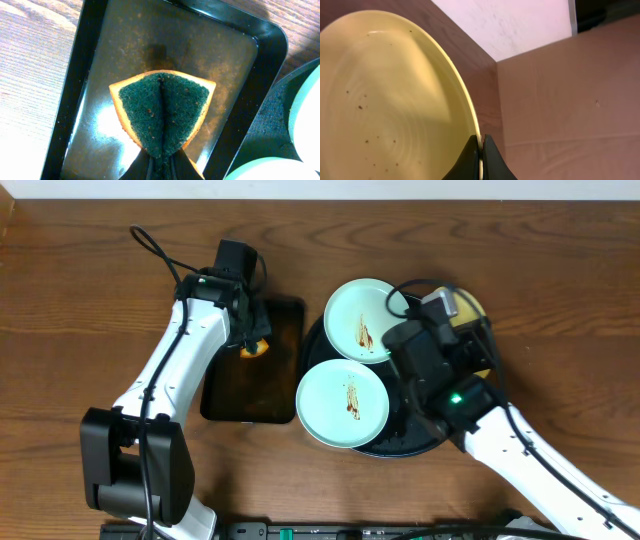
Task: Clean dirty plates on tray and stack at the side
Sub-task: 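Carry the yellow plate right and set it on the table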
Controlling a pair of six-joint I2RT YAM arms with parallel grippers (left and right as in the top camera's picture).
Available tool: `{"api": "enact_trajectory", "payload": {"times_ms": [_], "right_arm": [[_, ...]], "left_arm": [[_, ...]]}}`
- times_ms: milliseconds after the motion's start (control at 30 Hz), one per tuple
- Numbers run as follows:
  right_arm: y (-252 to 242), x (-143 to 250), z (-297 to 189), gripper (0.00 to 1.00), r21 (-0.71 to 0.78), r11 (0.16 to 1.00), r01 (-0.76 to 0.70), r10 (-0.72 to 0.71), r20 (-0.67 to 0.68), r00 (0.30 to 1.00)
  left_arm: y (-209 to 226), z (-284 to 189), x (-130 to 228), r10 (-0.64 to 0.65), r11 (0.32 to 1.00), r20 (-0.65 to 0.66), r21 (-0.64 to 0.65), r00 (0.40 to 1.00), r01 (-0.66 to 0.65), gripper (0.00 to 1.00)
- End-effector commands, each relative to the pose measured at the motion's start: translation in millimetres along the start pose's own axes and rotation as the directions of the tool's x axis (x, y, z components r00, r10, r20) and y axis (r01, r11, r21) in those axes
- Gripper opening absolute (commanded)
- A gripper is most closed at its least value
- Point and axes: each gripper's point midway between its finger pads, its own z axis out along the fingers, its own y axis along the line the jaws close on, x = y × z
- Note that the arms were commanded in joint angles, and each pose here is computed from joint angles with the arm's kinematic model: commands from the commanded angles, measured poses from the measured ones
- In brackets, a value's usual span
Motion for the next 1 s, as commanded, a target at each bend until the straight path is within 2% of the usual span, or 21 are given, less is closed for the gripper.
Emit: {"api": "enact_trajectory", "payload": {"times_ms": [0, 67, 133, 233, 300, 367, 567, 733, 967], "right_arm": [[-12.5, -4.7, -2.8, 0.01, 0.073, 0.997, -0.002, 0.002, -0.001, 1.000], [-7.2, -10.5, -2.8, 0.01, 0.039, 0.998, -0.045, 0.044, 0.021, 0.999], [-5.8, -11.1, -1.9, 0.01, 0.029, 0.999, -0.021, 0.020, 0.022, 1.000], [-12.9, -4.2, 9.0, 0.01, 0.037, 0.990, -0.138, 0.138, -0.007, 0.990], [0.1, -0.7, 15.7, 0.01, -0.052, 0.988, -0.143, 0.142, -0.024, 0.990], [-2.2, 3.4, 19.5, 0.01, -0.043, 0.982, -0.181, 0.180, -0.042, 0.983], [-7.7, 24.7, 49.4, 0.01, -0.065, 0.932, -0.356, 0.345, -0.142, 0.928], [-9.4, 56.5, 91.1, 0.01, -0.137, 0.806, -0.576, 0.521, -0.295, 0.801], [-25.6, 111.3, 132.9, 0.01, -0.122, 0.549, -0.827, 0.699, -0.476, 0.534]], "left_arm": [[0.6, -6.2, -2.5, 0.007, 1.000, 0.016, 0.002, 1.000, -0.007, 0.07], [0.6, -6.2, -2.6, 0.007, 1.000, 0.017, 0.002, 1.000, -0.007, 0.07], [0.6, -6.2, -2.6, 0.007, 1.000, 0.017, 0.002, 1.000, -0.008, 0.07], [0.9, -6.2, -1.9, 0.008, 1.000, 0.014, 0.001, 1.000, -0.008, 0.07], [0.9, -6.2, -1.7, 0.008, 1.000, 0.013, 0.001, 1.000, -0.008, 0.08], [0.9, -6.2, -1.8, 0.008, 1.000, 0.014, 0.001, 1.000, -0.008, 0.08], [1.0, -6.2, -1.8, 0.007, 1.000, 0.013, 0.000, 1.000, -0.007, 0.07], [1.5, -6.2, -0.9, 0.008, 1.000, 0.010, -0.002, 1.000, -0.008, 0.07], [1.7, -6.2, -0.4, 0.008, 1.000, 0.008, -0.003, 1.000, -0.008, 0.07]]}}
